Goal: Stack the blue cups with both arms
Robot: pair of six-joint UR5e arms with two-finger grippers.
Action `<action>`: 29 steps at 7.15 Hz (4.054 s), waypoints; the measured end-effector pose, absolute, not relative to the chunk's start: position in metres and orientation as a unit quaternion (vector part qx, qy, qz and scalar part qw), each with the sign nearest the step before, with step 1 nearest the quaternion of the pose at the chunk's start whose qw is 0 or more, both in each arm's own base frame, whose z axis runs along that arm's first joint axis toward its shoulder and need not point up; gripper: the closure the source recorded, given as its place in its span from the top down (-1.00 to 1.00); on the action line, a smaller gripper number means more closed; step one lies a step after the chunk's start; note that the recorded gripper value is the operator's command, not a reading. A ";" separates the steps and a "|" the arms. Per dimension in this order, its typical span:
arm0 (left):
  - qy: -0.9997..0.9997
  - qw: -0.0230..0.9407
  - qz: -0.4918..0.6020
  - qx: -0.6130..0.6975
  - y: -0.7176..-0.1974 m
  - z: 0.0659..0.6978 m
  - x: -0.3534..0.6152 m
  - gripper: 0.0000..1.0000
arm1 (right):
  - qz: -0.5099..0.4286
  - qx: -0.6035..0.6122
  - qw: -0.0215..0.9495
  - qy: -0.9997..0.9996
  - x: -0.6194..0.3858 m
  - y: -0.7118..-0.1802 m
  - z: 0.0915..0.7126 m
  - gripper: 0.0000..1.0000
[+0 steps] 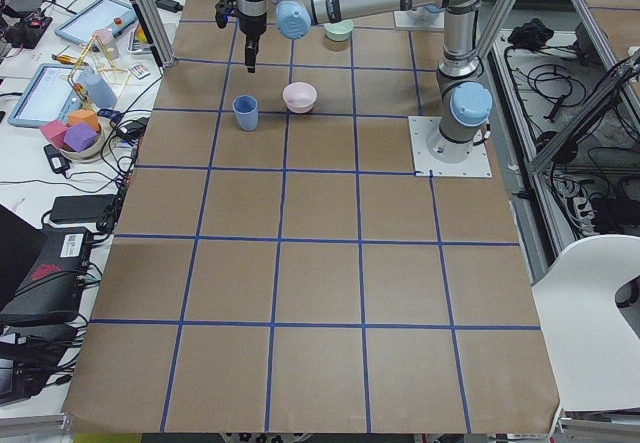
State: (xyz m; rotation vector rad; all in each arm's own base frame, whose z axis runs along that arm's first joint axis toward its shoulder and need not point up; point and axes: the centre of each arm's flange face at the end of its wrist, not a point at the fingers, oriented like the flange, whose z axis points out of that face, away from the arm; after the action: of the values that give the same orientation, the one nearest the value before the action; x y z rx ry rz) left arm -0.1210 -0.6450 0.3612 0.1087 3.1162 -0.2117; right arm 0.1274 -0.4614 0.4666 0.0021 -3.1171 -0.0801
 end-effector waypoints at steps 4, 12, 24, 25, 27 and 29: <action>0.996 0.013 -0.055 0.075 -0.679 0.274 -0.119 0.12 | -0.020 -0.011 0.012 -1.000 0.061 -0.524 0.430 1.00; 0.996 0.015 -0.046 0.073 -0.676 0.280 -0.118 -1.00 | 0.000 0.061 0.013 -0.998 -0.071 -0.643 0.309 1.00; 0.998 -0.002 -0.024 -0.060 -0.547 0.309 -0.384 -1.00 | -0.046 0.057 -0.005 -0.997 -0.075 -0.657 0.285 -1.00; 0.998 -0.002 -0.024 -0.059 -0.547 0.297 -0.394 -1.00 | -0.053 0.059 -0.009 -0.997 -0.073 -0.659 0.295 -1.00; 0.998 -0.003 -0.023 -0.051 -0.544 0.277 -0.409 -1.00 | -0.057 0.056 -0.030 -0.996 -0.065 -0.658 0.311 -1.00; 0.999 0.015 0.008 -0.033 -0.509 0.278 -0.424 -1.00 | -0.061 0.055 -0.040 -0.996 -0.056 -0.653 0.321 -1.00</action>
State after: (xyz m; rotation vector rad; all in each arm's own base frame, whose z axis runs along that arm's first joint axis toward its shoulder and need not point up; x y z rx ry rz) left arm -0.4240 -0.5094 0.2783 -0.1026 3.1095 0.0248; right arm -0.0561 -0.6531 0.3211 0.1775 -3.2103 -0.1962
